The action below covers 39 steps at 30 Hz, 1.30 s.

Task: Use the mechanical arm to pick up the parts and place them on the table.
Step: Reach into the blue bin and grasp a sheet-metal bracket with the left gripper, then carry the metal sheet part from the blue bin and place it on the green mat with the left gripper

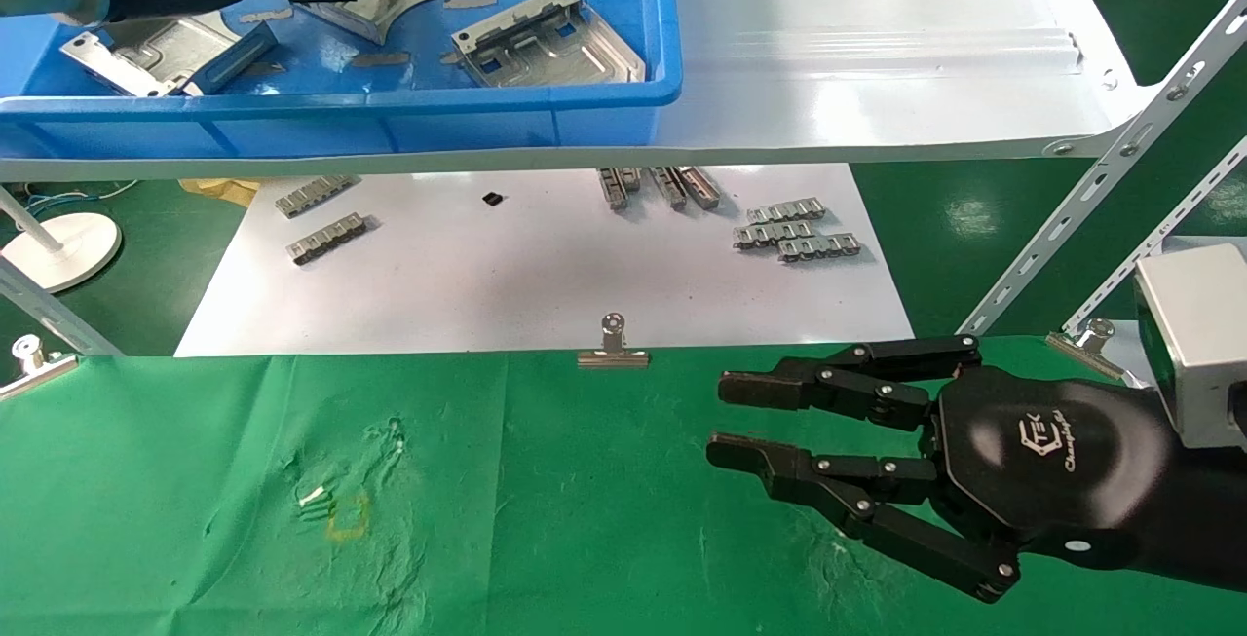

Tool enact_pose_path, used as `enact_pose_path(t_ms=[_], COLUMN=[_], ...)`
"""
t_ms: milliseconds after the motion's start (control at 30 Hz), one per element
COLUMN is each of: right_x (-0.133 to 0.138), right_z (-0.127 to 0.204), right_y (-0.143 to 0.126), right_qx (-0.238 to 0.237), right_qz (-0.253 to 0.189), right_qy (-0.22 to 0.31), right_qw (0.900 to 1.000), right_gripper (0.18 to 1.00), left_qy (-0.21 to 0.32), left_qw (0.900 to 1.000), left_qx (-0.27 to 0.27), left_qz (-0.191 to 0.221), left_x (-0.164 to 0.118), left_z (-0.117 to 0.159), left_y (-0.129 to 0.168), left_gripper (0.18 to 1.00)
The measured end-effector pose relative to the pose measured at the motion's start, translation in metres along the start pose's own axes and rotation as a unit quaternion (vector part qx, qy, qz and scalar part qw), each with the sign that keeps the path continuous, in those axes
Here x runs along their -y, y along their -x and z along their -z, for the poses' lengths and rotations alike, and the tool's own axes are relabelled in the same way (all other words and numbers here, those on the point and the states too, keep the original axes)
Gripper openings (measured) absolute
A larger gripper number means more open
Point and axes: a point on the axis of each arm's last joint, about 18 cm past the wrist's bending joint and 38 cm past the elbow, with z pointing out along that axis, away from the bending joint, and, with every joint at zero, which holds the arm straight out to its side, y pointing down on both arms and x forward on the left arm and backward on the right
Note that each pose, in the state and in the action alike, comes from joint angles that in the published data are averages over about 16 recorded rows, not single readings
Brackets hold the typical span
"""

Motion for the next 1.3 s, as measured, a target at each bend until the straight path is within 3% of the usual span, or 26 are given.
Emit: enact_pose_path(t_ms=[300, 667, 800, 1067, 1300], right_x=[0.0, 0.0, 0.0, 0.0, 0.0], right_z=[0.0, 0.0, 0.0, 0.0, 0.0], right_y=[0.0, 0.0, 0.0, 0.0, 0.0], right_qx=[0.0, 0.0, 0.0, 0.0, 0.0], right_qz=[0.0, 0.0, 0.0, 0.0, 0.0], right_qy=[0.0, 0.0, 0.0, 0.0, 0.0], right_qw=[1.0, 1.0, 1.0, 1.0, 1.0], right_gripper=[0.483, 0.748, 0.829, 0.939, 0.985], left_qy=[0.003, 0.0, -0.01, -0.049, -0.094], left_qw=[0.9999, 0.9999, 0.9999, 0.9947, 0.9724], left_qx=[0.011, 0.012, 0.0, -0.09, -0.207], left_qz=[0.002, 0.009, 0.011, -0.001, -0.054], left_x=[-0.001, 0.002, 0.008, 0.026, 0.037], left_z=[-0.002, -0.002, 0.001, 0.025, 0.062], left_y=[0.002, 0.002, 0.001, -0.015, -0.04], left_gripper=[0.645, 0.398, 0.346, 0.277, 0.269])
